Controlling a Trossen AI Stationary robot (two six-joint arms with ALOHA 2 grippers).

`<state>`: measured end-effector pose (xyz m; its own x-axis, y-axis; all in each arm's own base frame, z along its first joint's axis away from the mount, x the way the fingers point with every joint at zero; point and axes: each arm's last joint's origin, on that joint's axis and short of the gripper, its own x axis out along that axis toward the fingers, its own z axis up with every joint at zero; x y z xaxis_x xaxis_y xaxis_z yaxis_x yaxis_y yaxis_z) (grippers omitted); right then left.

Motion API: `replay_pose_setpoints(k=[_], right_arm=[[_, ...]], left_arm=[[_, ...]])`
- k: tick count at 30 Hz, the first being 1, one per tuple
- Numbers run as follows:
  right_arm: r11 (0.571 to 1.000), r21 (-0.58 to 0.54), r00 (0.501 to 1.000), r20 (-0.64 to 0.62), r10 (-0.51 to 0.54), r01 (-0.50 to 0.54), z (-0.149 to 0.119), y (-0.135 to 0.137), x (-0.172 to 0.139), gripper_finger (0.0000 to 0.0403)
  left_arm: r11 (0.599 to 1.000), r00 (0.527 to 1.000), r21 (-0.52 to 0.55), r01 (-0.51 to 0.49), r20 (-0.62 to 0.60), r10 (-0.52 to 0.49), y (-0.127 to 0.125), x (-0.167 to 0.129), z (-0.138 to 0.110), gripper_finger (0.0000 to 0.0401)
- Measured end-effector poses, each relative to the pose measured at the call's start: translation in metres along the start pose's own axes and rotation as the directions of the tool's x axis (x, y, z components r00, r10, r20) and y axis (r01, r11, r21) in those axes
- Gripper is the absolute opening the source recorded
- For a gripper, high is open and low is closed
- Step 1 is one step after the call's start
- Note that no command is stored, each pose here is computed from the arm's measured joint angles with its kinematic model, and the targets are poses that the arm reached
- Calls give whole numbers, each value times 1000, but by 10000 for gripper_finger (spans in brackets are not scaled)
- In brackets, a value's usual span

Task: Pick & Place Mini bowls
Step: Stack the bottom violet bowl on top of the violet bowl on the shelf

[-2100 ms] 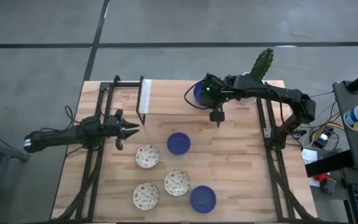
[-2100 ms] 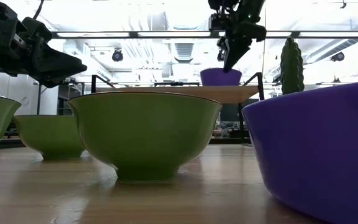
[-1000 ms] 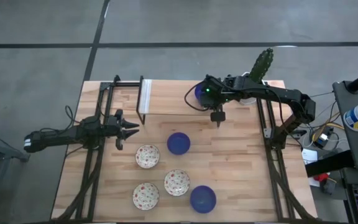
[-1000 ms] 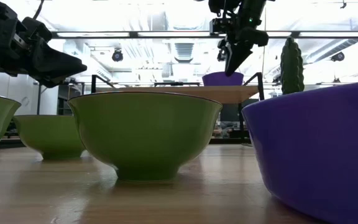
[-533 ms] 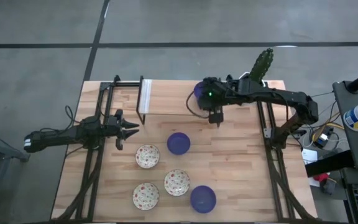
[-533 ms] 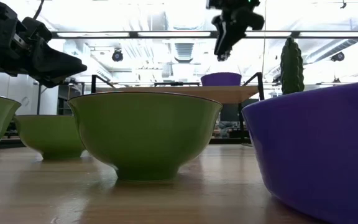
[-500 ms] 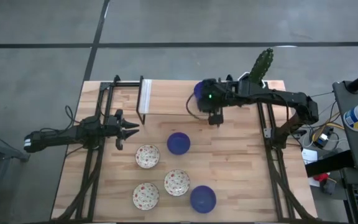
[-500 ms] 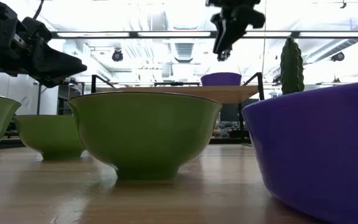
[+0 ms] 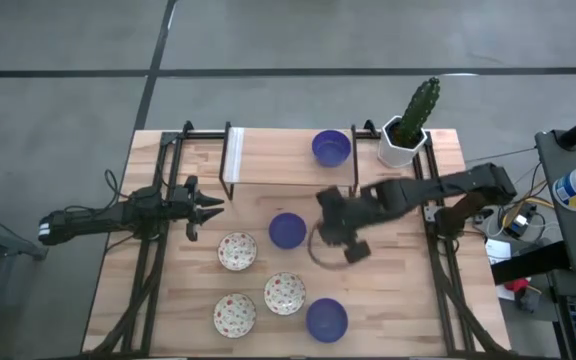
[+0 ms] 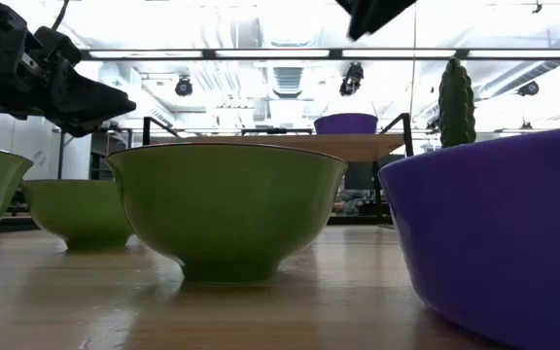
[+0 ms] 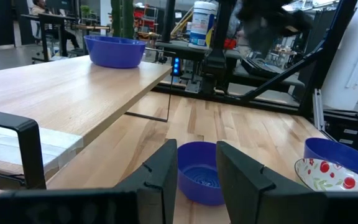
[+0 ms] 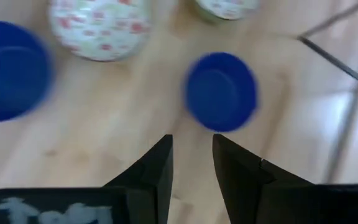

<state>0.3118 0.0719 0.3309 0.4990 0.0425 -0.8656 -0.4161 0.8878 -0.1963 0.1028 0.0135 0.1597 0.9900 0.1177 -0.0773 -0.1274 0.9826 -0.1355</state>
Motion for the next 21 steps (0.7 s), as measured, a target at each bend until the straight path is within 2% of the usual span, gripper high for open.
replay_pose_setpoints(k=[8, 15, 21], right_arm=[[989, -97, 992, 53, 118, -112, 19, 81, 2, 111], [976, -129, 984, -7, 178, -178, 23, 132, 23, 111], [961, -181, 978, -63, 201, -209, 24, 165, 48, 111]], left_arm=[[1000, 1000, 0, 0, 0, 0, 0, 0, 0, 106], [1000, 1000, 0, 0, 0, 0, 0, 0, 0, 106], [1000, 1000, 0, 0, 0, 0, 0, 0, 0, 106]])
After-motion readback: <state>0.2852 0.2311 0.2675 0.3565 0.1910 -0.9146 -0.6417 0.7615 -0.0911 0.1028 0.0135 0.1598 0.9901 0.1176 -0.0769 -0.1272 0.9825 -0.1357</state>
